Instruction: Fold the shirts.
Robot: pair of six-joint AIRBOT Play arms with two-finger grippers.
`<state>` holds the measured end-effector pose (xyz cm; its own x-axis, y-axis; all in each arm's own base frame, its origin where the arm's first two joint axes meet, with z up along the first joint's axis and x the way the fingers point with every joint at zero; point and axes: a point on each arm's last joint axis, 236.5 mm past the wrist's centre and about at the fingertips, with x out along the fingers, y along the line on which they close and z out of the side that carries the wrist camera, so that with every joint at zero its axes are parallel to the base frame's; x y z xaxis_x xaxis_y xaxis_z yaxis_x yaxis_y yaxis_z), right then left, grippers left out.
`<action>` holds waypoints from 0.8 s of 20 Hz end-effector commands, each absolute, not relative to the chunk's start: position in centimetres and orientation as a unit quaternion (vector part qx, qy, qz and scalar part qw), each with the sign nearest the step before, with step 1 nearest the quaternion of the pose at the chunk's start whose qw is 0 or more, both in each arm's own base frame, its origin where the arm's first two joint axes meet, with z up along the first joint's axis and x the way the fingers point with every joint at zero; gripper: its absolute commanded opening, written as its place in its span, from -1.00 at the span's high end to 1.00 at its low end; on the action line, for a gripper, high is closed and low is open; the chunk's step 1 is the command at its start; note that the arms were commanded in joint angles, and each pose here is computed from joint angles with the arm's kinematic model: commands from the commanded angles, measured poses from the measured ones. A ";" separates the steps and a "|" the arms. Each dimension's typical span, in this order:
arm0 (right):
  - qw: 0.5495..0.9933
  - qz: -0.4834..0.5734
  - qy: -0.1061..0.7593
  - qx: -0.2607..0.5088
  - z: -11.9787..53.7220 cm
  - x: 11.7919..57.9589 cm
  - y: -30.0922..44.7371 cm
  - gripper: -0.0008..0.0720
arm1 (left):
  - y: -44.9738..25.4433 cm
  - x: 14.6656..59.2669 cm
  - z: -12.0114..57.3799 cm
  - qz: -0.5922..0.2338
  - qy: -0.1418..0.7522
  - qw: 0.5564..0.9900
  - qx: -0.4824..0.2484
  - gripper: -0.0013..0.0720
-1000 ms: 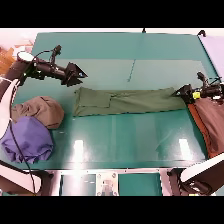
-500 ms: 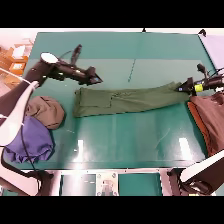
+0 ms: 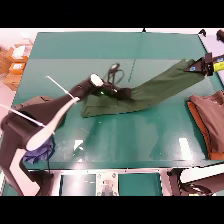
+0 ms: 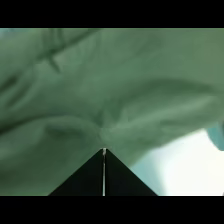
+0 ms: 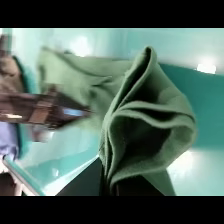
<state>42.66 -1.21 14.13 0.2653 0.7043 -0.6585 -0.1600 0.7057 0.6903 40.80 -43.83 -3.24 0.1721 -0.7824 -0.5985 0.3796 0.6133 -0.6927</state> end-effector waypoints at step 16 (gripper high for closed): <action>0.752 0.326 0.528 0.223 19.5 40.6 8.3 0.93 | -37.8 39.8 -4.1 -0.363 0.631 0.672 -0.135 0.88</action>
<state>40.17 7.61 19.33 0.2178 0.7241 -0.6544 -0.2813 0.6886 0.6684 39.86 -44.31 -4.58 0.0130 -0.7641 -0.6449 0.3061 0.6170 -0.7249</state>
